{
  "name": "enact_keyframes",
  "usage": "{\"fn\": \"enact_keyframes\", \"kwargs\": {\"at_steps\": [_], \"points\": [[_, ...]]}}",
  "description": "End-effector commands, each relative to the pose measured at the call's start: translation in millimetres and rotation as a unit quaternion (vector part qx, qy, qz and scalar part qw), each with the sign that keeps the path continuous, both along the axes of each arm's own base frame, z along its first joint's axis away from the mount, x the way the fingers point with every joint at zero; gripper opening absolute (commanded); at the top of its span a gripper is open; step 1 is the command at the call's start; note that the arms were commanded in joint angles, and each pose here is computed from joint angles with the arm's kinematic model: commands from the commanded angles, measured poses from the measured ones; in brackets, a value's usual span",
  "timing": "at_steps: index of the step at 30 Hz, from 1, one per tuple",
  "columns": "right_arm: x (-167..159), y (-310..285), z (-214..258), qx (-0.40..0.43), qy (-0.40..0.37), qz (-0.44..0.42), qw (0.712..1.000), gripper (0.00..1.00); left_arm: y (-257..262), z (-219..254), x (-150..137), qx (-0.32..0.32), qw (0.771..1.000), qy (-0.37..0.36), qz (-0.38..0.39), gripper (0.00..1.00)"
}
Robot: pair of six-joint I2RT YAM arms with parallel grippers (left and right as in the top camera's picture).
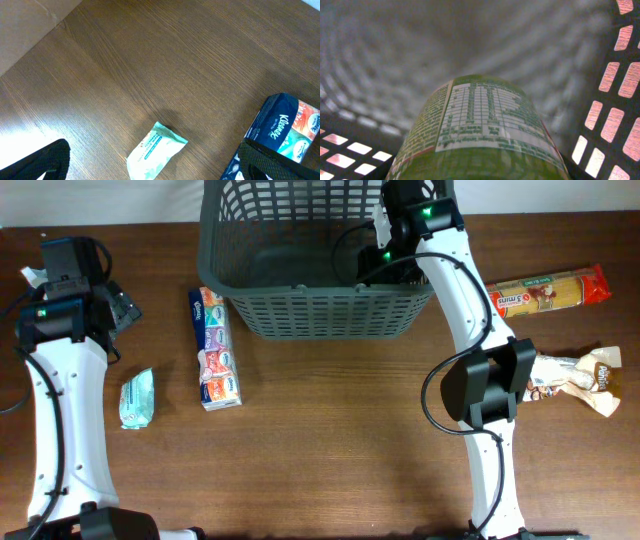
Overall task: Pack container
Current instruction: 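Lower the jar into the basket and open the right gripper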
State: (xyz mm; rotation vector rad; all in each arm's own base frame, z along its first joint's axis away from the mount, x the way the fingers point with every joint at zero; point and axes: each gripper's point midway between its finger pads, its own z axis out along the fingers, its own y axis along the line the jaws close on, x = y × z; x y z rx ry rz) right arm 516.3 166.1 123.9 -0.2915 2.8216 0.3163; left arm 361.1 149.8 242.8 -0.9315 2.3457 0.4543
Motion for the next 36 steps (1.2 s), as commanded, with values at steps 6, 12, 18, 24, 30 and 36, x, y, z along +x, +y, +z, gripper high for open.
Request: {"fn": "enact_keyframes", "kwargs": {"at_steps": [6, 12, 18, 24, 30, 36], "points": [[-0.3, 3.8, -0.3, -0.003, -0.003, 0.002, 1.0, 0.18, 1.1, 9.3, -0.7, 0.004, 1.0, -0.01, -0.002, 1.0], [-1.7, 2.7, -4.3, -0.007, 0.002, 0.001, 1.0, 0.18, 1.1, 9.3, -0.7, 0.004, 1.0, -0.01, -0.002, 1.0], [-5.1, -0.3, -13.3, -0.015, 0.013, -0.001, 1.0, 0.18, 1.2, 9.3, -0.8, 0.004, 1.0, -0.01, -0.002, 1.0], [-5.1, -0.2, -13.4, -0.015, 0.013, -0.001, 1.0, 0.25, 1.1, 9.3, -0.7, 0.004, 1.0, -0.01, -0.002, 0.99], [-5.1, -0.2, -13.4, -0.015, 0.013, -0.001, 1.0, 0.27, 1.1, 9.3, -0.7, 0.004, 1.0, -0.01, -0.002, 1.0], [-4.9, -0.1, -13.5, -0.015, 0.013, -0.001, 1.0, 0.35, 1.1, 9.3, -0.7, 0.004, 1.0, -0.01, -0.002, 1.0]]}}
